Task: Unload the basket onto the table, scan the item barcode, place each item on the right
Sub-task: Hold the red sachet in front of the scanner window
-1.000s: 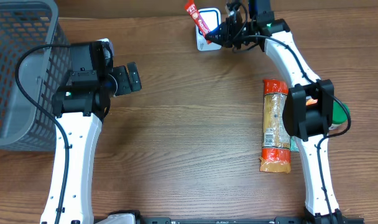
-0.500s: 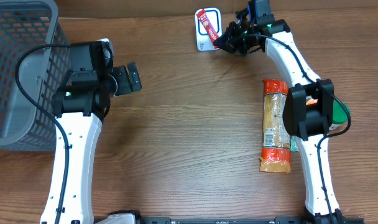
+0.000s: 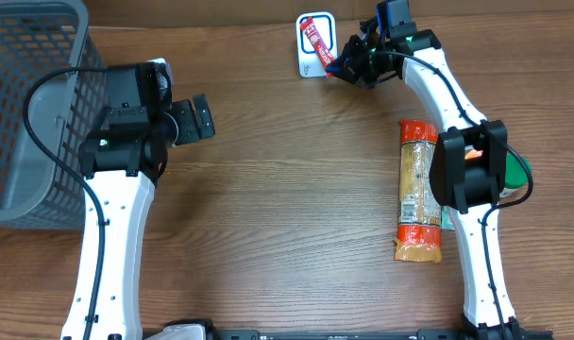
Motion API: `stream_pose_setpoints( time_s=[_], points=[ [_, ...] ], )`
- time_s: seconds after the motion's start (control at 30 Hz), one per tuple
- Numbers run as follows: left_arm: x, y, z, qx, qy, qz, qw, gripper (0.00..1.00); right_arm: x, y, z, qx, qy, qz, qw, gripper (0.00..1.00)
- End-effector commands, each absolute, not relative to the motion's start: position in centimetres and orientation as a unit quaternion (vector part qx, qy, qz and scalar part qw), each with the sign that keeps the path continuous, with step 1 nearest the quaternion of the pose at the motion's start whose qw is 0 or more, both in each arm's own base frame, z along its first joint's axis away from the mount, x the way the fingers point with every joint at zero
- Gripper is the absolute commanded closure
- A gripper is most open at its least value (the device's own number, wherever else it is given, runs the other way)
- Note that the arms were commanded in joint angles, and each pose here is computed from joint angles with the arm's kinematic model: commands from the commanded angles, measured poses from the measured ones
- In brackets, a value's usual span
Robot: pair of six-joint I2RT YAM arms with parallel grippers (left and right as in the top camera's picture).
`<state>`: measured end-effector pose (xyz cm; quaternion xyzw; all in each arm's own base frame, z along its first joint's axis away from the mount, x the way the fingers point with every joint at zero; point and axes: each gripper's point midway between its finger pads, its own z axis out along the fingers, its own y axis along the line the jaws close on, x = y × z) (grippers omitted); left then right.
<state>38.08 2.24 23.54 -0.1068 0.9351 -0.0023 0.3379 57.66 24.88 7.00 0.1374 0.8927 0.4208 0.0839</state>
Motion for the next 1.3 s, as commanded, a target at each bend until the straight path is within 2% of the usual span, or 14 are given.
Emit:
stream_pose_setpoints(
  time_s=[0.0,0.17,0.33,1.27],
  points=[
    [38.2,2.4,23.5,-0.103,0.936,0.005,0.338,0.0,57.8,25.0,7.8,0.132,0.885,0.438,0.081,0.96],
    [38.2,2.4,23.5,-0.103,0.936,0.005,0.338,0.0,57.8,25.1,8.1,0.127,0.881,0.449,0.079,0.96],
    [38.2,2.4,23.5,-0.103,0.936,0.005,0.338,0.0,58.0,25.7,10.8,0.082,0.849,0.517,0.08,0.96],
    [38.2,2.4,23.5,-0.103,0.936,0.005,0.338,0.0,57.3,25.0,11.1,0.062,0.841,0.533,0.068,0.96]
  ],
)
